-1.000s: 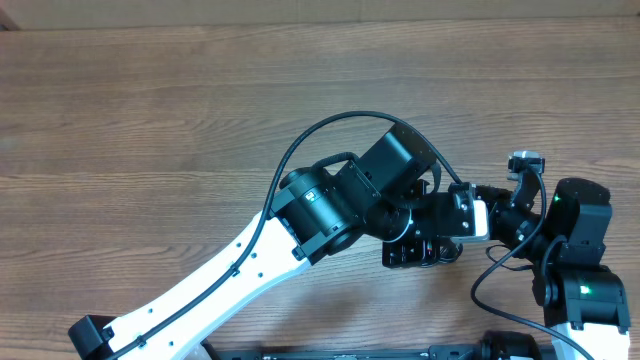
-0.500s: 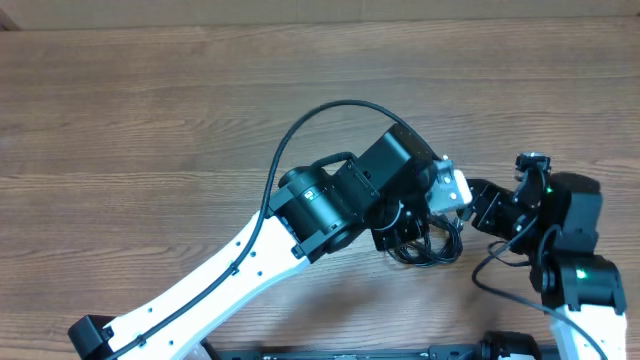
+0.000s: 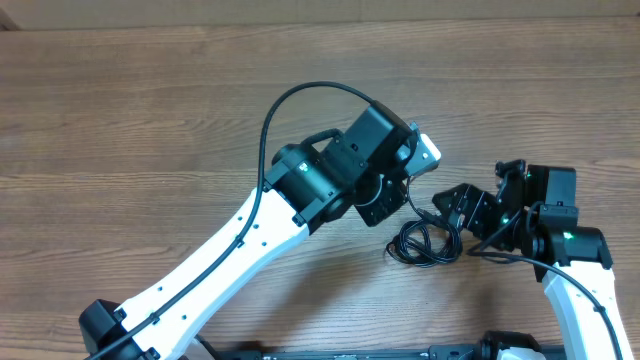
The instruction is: Untangle cables
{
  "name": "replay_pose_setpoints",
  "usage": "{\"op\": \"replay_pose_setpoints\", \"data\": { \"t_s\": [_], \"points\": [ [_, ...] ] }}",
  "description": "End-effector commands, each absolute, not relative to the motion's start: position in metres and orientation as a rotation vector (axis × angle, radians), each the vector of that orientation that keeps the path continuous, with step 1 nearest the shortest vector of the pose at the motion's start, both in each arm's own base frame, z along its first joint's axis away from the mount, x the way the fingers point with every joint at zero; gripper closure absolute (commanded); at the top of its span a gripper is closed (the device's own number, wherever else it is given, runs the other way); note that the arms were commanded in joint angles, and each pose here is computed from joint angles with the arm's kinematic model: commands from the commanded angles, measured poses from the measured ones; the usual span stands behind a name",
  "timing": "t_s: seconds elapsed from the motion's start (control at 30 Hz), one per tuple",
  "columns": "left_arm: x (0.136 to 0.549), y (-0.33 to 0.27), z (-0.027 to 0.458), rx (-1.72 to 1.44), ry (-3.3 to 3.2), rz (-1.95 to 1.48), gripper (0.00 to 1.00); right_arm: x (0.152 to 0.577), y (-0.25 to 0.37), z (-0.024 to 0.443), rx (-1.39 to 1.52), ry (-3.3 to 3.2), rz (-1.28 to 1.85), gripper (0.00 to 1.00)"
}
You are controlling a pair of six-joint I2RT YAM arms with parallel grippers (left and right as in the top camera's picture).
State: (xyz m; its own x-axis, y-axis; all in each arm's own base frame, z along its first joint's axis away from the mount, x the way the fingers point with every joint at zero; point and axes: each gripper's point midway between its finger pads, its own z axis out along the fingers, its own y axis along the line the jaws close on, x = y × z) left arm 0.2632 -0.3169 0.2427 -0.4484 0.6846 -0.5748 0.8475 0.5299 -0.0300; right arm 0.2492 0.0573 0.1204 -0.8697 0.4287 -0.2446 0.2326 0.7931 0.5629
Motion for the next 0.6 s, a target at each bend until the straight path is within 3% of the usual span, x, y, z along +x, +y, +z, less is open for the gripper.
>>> {"op": "replay_pose_setpoints", "data": {
  "t_s": [0.0,0.4,0.57],
  "points": [
    [0.279,-0.311,0.248,1.153,2.29,-0.427,0.78,0.243,0.051,0.12,0.515,2.657,0.693,0.13],
    [0.284,-0.31,0.248,1.14,2.29,-0.431,0.74,0.215,0.013,0.081,0.767,2.789,0.362,0.12],
    [0.288,-0.313,0.234,1.15,2.322,-0.417,0.83,0.217,0.013,0.065,0.794,2.85,0.354,0.12]
  ]
}}
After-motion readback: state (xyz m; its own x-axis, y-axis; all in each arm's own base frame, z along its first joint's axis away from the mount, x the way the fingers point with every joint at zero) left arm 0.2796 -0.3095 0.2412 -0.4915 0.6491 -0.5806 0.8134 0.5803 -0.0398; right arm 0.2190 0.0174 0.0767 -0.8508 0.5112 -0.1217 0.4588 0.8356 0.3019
